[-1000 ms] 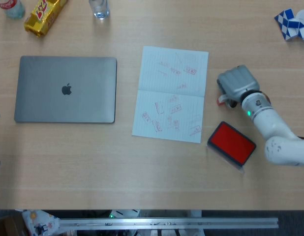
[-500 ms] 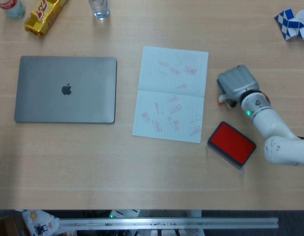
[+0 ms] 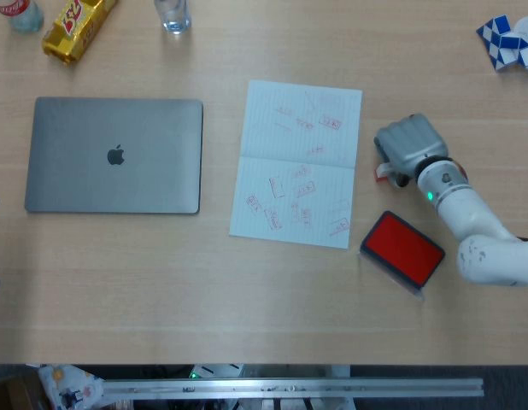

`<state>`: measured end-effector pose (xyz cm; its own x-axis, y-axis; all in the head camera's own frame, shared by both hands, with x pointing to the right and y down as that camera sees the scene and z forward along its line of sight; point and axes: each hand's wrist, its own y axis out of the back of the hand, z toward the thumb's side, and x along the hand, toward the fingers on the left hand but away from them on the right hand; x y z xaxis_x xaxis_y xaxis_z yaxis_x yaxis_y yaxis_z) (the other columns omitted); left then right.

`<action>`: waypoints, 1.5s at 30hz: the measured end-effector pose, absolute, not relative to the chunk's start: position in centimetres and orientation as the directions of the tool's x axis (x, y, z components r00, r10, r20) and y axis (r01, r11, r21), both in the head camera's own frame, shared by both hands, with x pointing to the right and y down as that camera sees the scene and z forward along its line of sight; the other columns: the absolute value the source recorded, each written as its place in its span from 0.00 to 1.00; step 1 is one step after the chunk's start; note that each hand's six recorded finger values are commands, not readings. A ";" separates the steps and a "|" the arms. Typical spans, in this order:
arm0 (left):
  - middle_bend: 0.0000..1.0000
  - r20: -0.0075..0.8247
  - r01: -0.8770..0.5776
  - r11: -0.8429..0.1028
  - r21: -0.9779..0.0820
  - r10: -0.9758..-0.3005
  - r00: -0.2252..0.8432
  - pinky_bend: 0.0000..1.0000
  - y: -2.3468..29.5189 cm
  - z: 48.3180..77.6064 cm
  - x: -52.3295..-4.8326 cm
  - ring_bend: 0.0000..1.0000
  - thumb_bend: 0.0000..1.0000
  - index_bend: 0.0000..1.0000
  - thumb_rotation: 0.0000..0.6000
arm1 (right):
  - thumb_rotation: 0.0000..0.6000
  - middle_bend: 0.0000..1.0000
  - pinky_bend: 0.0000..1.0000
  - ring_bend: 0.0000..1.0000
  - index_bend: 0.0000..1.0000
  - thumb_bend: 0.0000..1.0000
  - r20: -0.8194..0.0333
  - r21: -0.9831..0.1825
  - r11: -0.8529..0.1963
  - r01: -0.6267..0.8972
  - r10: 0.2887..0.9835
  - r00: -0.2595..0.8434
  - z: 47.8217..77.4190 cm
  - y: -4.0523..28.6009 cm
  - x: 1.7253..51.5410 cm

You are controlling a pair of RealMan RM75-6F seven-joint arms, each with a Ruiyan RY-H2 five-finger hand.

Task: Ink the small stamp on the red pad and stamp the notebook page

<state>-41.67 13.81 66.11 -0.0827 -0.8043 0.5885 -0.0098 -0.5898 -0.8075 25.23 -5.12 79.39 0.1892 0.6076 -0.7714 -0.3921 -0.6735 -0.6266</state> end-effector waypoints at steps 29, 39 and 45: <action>0.00 0.592 -0.003 -0.593 -0.805 -0.802 -0.079 0.00 13.8 66.1 -41.5 0.01 0.21 0.00 1.00 | 1.00 0.64 0.32 0.52 0.46 0.26 -0.771 -0.629 -0.678 -0.379 0.607 0.194 79.3 -5.2 25.6; 0.00 0.591 -0.001 -0.593 -0.805 -0.803 -0.077 0.00 13.8 66.1 -41.4 0.01 0.21 0.00 1.00 | 1.00 0.64 0.32 0.52 0.45 0.22 -0.771 -0.629 -0.680 -0.378 0.609 0.188 79.4 -5.3 25.9; 0.00 0.591 -0.001 -0.593 -0.805 -0.803 -0.076 0.00 13.8 66.0 -41.4 0.01 0.21 0.00 1.00 | 1.00 0.64 0.32 0.52 0.43 0.21 -0.767 -0.634 -0.677 -0.374 0.613 0.191 79.3 -5.4 25.9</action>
<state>-41.39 13.78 66.03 -0.0760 -0.8027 0.5915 -0.0006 -0.5932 -0.8051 25.89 -5.41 79.35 0.1909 0.6127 -0.7669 -0.3742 -0.6769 -0.6339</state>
